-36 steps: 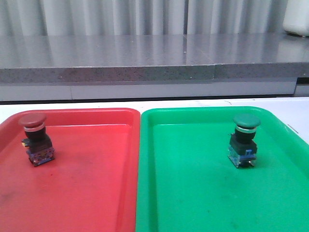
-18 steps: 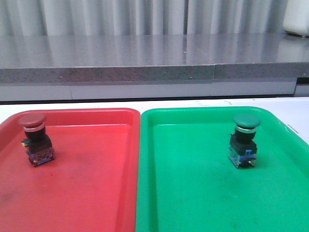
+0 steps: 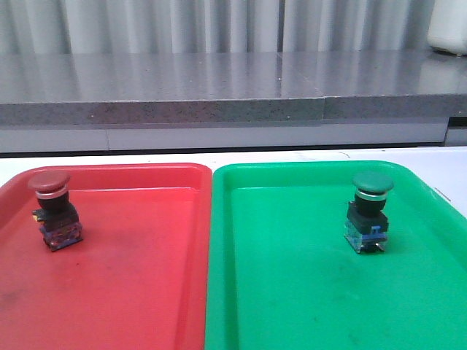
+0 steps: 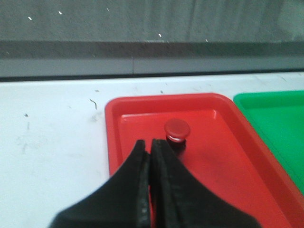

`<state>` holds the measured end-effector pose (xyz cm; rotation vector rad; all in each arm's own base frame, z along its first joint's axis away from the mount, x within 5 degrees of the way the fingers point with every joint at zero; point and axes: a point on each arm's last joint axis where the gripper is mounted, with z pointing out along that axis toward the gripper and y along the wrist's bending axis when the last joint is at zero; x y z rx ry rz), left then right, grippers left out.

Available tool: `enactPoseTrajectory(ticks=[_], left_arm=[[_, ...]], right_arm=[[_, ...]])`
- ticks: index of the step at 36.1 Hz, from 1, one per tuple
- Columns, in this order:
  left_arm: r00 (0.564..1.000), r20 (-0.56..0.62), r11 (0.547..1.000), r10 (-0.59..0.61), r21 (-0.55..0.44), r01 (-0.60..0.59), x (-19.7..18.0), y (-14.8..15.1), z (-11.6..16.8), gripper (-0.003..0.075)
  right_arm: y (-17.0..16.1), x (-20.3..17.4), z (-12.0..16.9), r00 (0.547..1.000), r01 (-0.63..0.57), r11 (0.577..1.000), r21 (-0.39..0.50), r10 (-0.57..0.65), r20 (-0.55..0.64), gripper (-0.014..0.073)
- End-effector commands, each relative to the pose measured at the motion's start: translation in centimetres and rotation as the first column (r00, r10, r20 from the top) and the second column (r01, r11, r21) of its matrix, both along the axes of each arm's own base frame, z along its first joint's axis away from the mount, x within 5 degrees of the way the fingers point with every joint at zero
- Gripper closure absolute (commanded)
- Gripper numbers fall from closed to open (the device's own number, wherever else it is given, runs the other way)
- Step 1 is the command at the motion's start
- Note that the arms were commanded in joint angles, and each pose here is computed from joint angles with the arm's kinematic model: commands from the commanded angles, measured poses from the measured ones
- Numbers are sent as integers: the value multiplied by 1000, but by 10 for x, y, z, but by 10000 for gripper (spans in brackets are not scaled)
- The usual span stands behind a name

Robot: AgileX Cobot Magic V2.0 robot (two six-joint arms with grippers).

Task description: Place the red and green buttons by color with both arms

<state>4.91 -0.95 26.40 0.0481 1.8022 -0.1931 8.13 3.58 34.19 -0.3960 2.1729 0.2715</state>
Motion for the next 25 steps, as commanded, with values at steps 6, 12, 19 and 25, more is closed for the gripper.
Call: enactPoseTrajectory(ticks=[6, 12, 19, 25], left_arm=[[941, 326, 996, 91, -52, -78, 3, 5, -16, 740], [927, 359, 994, 107, -58, -92, 3, 6, -42, 740], [934, 340, 994, 108, -55, -95, 6, 6, -55, 740], [936, 335, 994, 105, -45, -95, 6, 6, -56, 740]], right_arm=[[0, 2, 12, 997, 0, 1000, 15, -1, 80, 703], [0, 2, 12, 997, 0, 1000, 15, -1, 80, 703], [0, 2, 12, 997, 0, 1000, 15, -1, 80, 703], [0, 2, 12, 997, 0, 1000, 15, -1, 80, 703]])
